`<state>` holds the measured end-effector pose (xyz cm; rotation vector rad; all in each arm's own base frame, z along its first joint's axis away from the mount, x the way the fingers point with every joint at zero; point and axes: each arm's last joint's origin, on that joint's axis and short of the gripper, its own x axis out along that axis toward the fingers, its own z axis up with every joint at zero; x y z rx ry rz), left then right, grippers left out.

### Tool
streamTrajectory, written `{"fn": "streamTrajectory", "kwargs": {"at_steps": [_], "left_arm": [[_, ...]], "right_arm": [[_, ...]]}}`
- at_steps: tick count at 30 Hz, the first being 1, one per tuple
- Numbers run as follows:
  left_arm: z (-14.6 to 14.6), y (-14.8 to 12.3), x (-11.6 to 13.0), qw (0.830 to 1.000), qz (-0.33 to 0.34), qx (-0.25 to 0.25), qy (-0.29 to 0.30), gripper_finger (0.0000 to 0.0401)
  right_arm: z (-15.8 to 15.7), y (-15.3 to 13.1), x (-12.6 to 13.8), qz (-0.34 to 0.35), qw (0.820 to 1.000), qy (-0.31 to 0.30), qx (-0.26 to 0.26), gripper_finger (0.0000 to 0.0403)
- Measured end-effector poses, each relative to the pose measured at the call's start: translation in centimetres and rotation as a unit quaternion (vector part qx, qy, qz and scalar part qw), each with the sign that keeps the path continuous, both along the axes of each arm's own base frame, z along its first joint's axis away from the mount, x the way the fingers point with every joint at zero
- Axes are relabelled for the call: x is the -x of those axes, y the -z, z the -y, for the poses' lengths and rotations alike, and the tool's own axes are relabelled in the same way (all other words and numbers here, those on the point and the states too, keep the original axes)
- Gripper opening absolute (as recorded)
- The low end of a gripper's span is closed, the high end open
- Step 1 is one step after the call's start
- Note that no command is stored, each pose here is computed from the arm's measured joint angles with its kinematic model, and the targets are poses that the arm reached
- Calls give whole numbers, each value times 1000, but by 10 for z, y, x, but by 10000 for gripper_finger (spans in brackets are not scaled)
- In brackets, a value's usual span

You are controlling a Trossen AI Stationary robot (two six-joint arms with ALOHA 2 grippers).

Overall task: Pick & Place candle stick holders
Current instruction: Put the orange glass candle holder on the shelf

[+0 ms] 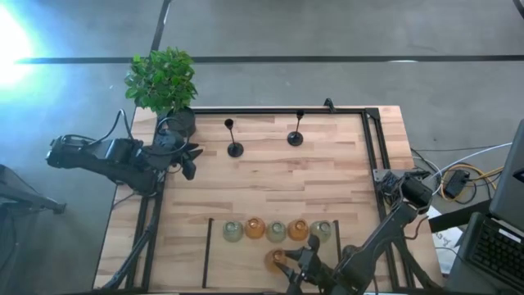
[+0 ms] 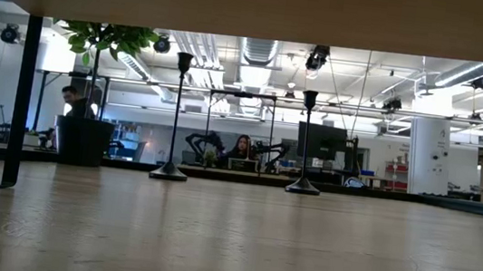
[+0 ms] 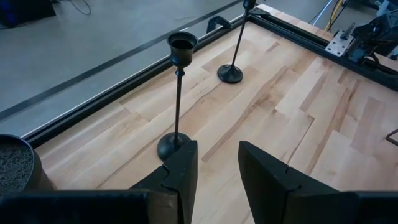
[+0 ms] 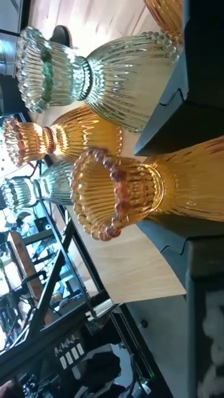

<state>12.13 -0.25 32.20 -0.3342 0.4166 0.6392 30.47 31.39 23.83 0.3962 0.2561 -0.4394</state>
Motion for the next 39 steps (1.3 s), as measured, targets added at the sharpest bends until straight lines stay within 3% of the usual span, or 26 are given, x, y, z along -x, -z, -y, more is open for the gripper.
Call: {"fn": "streamTrajectory", "kwargs": {"at_steps": [12, 25, 39], "left_arm": [[0, 0, 0, 1000, 0, 1, 0, 120], [0, 0, 0, 1000, 0, 1, 0, 120], [1, 0, 0, 1000, 2, 9, 5, 120]], "right_arm": [[0, 3, 0, -4, 1000, -1, -4, 198], [-2, 2, 2, 1, 1000, 1, -1, 198], [-2, 1, 2, 3, 1000, 2, -1, 172]]}}
